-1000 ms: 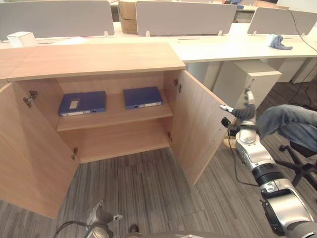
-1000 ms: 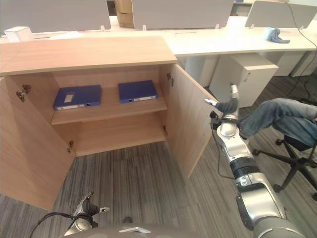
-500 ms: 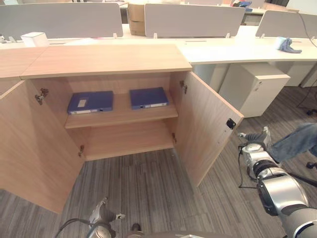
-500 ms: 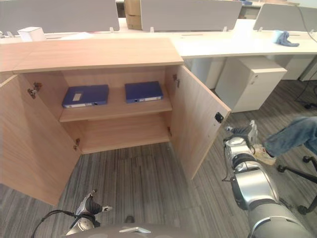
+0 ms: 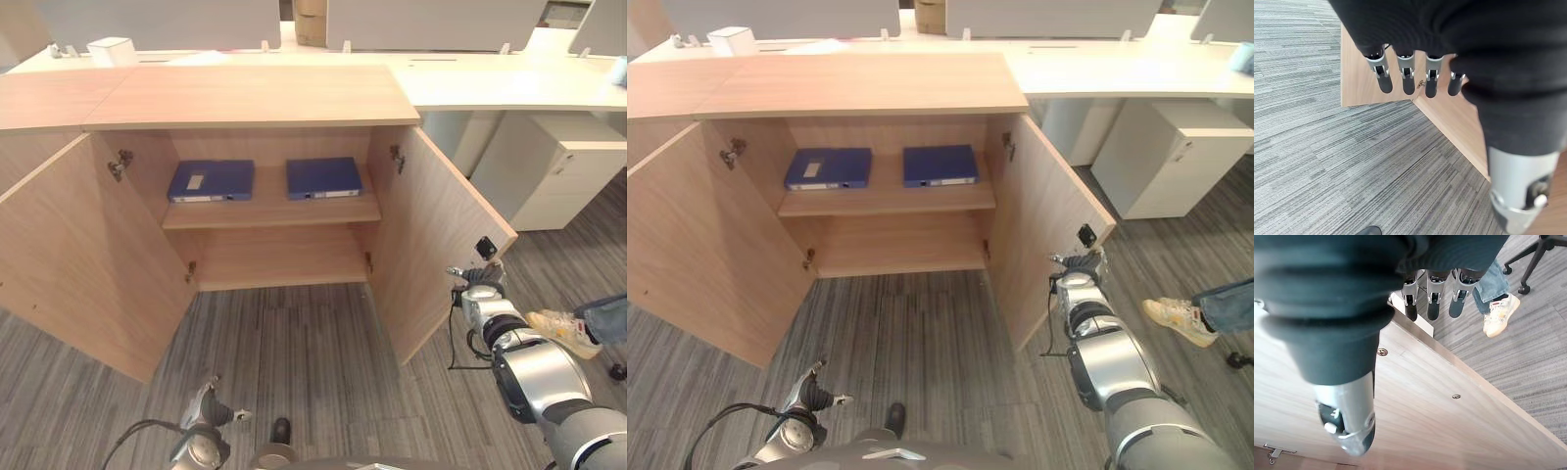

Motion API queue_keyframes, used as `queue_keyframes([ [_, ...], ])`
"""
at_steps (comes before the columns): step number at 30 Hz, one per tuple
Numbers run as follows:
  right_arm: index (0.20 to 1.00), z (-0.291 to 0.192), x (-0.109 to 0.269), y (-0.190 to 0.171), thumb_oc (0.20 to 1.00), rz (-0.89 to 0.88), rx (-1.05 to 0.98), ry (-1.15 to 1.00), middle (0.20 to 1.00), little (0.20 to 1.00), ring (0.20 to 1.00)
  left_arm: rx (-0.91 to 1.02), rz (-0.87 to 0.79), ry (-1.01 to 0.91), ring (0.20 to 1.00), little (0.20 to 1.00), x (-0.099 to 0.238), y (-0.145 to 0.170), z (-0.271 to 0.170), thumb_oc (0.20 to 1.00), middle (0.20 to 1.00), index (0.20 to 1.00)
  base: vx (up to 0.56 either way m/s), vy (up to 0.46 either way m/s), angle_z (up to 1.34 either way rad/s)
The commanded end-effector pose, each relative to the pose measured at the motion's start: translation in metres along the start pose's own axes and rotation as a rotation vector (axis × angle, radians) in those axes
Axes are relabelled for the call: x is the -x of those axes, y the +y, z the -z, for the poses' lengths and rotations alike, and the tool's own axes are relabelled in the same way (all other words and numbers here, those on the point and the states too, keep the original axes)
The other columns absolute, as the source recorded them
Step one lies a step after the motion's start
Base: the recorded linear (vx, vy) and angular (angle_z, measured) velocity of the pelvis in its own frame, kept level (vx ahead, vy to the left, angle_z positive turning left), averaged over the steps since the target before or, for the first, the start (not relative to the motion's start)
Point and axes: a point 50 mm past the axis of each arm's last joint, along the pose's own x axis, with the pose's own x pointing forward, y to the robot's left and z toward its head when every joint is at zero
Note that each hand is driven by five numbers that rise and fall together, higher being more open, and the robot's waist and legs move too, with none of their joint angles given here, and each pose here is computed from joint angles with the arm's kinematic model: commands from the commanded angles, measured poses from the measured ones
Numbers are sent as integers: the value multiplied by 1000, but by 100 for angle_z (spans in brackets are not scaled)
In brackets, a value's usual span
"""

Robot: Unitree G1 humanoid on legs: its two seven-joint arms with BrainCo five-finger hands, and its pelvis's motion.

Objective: Put the empty folder in the office cabinet

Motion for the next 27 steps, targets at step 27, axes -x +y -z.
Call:
queue_keyframes([
  [27,1000,-111,151,163,1000,-1100,40,-700,1000,1000,1000,-5,12,-82,1000,1000,-12,10,-28,1000,1000,1000,8,-31,1],
])
